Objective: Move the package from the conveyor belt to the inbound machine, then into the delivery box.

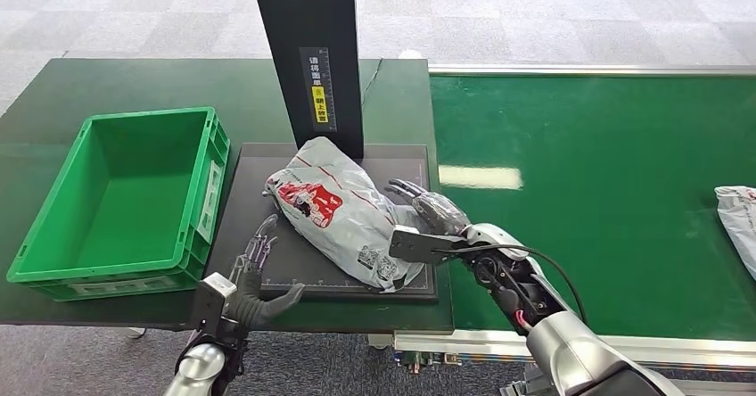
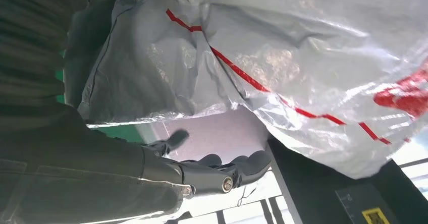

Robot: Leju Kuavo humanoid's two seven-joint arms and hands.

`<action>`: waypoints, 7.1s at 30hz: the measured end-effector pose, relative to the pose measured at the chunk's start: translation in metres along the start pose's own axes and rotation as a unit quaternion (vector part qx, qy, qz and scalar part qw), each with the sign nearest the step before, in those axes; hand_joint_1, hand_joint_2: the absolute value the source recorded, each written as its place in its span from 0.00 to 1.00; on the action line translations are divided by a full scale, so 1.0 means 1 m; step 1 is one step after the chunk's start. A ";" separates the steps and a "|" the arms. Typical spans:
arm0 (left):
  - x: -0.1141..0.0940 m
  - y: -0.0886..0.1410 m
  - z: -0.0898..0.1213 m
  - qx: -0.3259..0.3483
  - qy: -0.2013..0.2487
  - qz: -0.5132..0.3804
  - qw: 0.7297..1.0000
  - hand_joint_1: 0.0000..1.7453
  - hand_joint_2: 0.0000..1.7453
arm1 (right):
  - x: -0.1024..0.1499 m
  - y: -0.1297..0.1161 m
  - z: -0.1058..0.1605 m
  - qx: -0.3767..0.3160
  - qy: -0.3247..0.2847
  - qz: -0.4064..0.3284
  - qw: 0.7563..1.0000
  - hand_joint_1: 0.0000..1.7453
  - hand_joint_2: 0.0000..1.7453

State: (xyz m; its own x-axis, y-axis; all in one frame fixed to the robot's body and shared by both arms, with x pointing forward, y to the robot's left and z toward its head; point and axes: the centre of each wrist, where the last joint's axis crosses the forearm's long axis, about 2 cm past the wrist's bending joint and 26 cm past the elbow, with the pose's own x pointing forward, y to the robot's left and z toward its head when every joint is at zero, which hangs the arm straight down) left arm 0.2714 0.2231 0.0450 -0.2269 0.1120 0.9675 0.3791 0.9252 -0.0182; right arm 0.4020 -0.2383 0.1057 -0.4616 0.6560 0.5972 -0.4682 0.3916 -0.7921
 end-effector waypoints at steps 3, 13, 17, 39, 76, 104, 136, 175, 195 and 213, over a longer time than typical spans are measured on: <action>0.000 0.000 0.000 0.003 -0.002 -0.001 1.000 0.00 1.00 | -0.002 0.001 0.003 -0.020 -0.016 -0.040 0.999 0.00 1.00; 0.008 0.005 -0.004 0.024 -0.026 -0.037 0.999 0.00 1.00 | -0.001 0.003 0.021 -0.155 -0.084 -0.131 0.976 0.00 1.00; 0.011 0.005 -0.005 0.024 -0.031 -0.040 0.998 0.00 1.00 | 0.000 0.002 0.026 -0.171 -0.090 -0.133 0.972 0.00 1.00; 0.060 0.018 -0.099 0.061 -0.008 -0.356 0.932 0.00 1.00 | 0.034 0.046 0.065 -0.393 -0.087 -0.257 0.879 0.00 1.00; 0.051 -0.015 -0.173 -0.223 0.223 -0.609 0.728 0.97 1.00 | 0.046 0.095 0.094 -0.381 -0.034 -0.308 0.871 0.00 1.00; 0.052 -0.028 -0.164 -0.137 0.076 -0.588 0.794 1.00 1.00 | 0.045 0.100 0.119 -0.371 -0.057 -0.358 0.855 0.00 1.00; 0.107 0.063 -0.131 0.238 -0.065 -0.534 0.808 1.00 1.00 | 0.051 0.106 0.133 -0.379 -0.073 -0.353 0.852 0.00 1.00; 0.080 0.152 -0.075 0.362 -0.009 -0.540 0.760 0.60 1.00 | 0.057 0.104 0.117 -0.349 -0.079 -0.369 0.858 0.00 1.00; 0.079 0.142 -0.068 0.402 -0.046 -0.516 0.755 0.39 1.00 | 0.058 0.106 0.116 -0.351 -0.076 -0.369 0.857 0.00 1.00; 0.106 0.146 -0.058 0.469 -0.123 -0.486 0.727 0.03 1.00 | 0.058 0.108 0.114 -0.351 -0.078 -0.371 0.856 0.00 1.00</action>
State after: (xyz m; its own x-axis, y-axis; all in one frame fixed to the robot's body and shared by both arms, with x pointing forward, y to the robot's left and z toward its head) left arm 0.3545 0.3492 0.1591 -0.1774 -0.8050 0.5662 -0.8199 0.4391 0.3674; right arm 0.2390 -0.2312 0.0689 -0.3541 -0.0138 0.9351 -0.1323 0.9906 -0.0355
